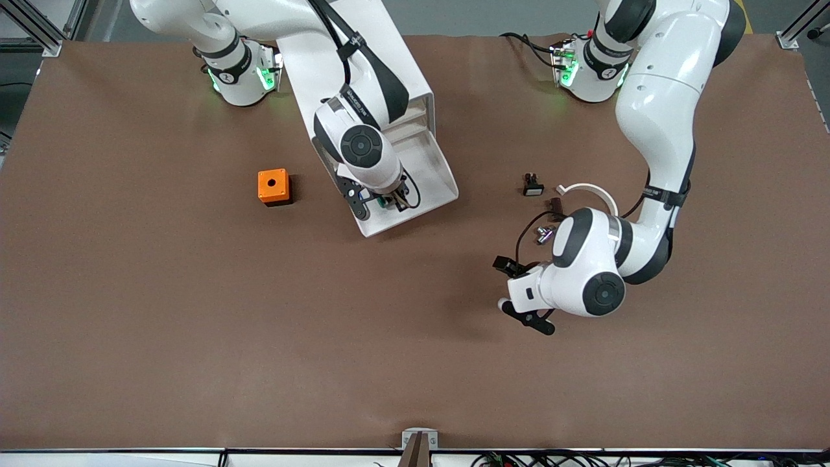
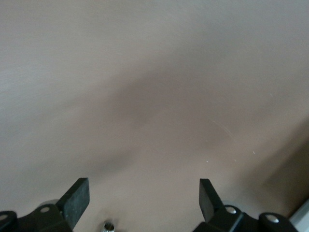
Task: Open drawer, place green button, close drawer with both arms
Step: 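Lower the button into the drawer with the right gripper while the left gripper withdraws, then withdraw the right gripper while the left gripper pushes the drawer shut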
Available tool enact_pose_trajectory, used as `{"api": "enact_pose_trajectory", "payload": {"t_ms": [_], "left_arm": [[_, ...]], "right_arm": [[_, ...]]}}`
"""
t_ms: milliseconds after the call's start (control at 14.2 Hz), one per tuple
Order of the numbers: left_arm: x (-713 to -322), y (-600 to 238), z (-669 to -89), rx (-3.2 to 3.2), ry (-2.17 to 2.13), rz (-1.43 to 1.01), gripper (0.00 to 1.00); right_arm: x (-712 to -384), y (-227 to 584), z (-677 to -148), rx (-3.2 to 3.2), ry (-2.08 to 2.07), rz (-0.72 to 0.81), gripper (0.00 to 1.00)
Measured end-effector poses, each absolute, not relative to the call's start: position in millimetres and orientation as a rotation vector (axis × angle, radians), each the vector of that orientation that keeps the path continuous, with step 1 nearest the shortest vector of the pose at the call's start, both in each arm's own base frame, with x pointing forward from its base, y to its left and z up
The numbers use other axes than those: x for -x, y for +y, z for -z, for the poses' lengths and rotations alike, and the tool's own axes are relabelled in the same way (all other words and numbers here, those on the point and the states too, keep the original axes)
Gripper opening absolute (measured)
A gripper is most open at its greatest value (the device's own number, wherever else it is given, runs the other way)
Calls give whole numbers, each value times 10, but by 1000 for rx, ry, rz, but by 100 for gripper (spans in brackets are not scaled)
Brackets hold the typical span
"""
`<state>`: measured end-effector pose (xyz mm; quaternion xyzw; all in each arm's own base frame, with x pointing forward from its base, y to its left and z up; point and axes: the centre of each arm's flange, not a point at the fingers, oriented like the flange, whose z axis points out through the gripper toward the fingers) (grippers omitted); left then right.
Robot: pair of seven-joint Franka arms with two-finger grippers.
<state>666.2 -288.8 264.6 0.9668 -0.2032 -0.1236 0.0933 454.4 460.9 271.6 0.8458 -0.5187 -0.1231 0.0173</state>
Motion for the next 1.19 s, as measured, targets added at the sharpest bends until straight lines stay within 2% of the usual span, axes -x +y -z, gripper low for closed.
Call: {"api": "enact_pose_trajectory", "payload": {"t_ms": [140,211,561,632,842,1193], "left_arm": [[-6638,-2965,-2817,-2964,-417,348,100],[-6613,-3019,-2838,-2995,-297,353,100],[-6301,-3550,-2694,-3085,147,403,100],[-6234,-3670,-2653,-3091,216,400,100],[-6125,-3921,-2563,-3084,310,356,100],[-5830,-4424,-2388,-3075,416,323,100]], "right_arm": [[-4541,4608,-2678,-2624,-1610,383,41],[-4542,4607,-2680,-2623,-1610,383,46],[-4535,4607,-2821,-2587,-1567,420,94],[-4549,4609,-2998,-2571,-1543,441,100],[-4653,4473,-3677,-2534,-1505,495,100],[-5073,3660,-4766,-2455,-1561,576,100]]}}
